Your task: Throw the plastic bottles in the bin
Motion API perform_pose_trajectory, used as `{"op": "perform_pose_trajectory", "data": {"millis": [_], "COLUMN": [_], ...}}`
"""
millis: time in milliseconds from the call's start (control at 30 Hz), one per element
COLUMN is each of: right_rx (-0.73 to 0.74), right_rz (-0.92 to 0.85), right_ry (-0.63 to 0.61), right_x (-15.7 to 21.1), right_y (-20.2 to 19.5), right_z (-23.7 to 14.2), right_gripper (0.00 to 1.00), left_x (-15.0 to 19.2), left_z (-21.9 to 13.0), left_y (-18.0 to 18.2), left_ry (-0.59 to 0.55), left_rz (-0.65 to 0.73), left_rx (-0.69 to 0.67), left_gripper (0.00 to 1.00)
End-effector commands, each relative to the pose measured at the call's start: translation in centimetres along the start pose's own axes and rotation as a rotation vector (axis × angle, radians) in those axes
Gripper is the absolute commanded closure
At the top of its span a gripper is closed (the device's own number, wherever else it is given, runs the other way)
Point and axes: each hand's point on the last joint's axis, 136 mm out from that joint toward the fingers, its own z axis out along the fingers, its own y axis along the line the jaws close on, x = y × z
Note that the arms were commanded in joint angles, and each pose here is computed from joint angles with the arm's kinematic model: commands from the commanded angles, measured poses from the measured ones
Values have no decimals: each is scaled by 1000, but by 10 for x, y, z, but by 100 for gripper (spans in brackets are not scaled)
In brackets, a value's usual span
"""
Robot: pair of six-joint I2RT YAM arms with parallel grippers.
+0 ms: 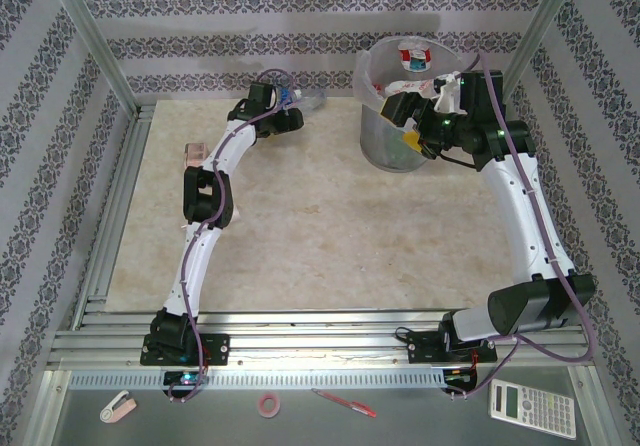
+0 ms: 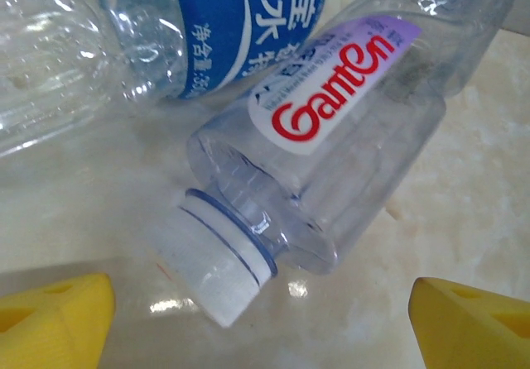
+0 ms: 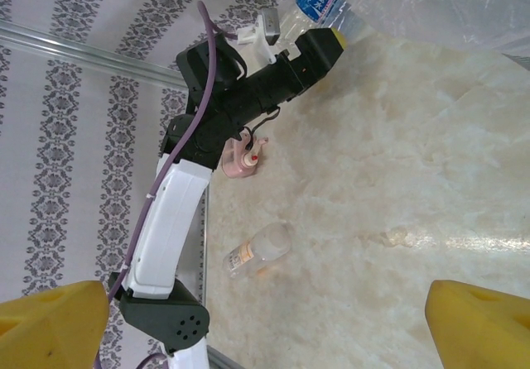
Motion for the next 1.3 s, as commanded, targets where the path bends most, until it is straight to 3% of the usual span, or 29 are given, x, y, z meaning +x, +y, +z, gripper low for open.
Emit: {"op": "perform_pose_trajectory", "data": {"millis": [0, 300, 533, 933, 1267], "right_rx": [-8, -1, 4, -2, -5], "right_rz": [-28, -21, -13, 2, 1], "right_ry": [12, 6, 8, 9, -5], "right_x": [3, 3, 6, 8, 9], "right_y": [-2, -6, -10, -13, -13], "right_z": [5, 4, 5, 6, 4], "right_gripper": [2, 2, 2, 2, 2], "left_x": [-17, -19, -16, -1, 8], "left_z": [2, 12, 15, 16, -4], "left_y": [-8, -21, -22, -21, -27], "left_ry": [-54, -72, -66, -3, 22], "left_rz": [-41, -88, -103, -109, -71], "left_rx": [76, 175, 191, 190, 201], "left_gripper": [9, 18, 37, 59, 78]}}
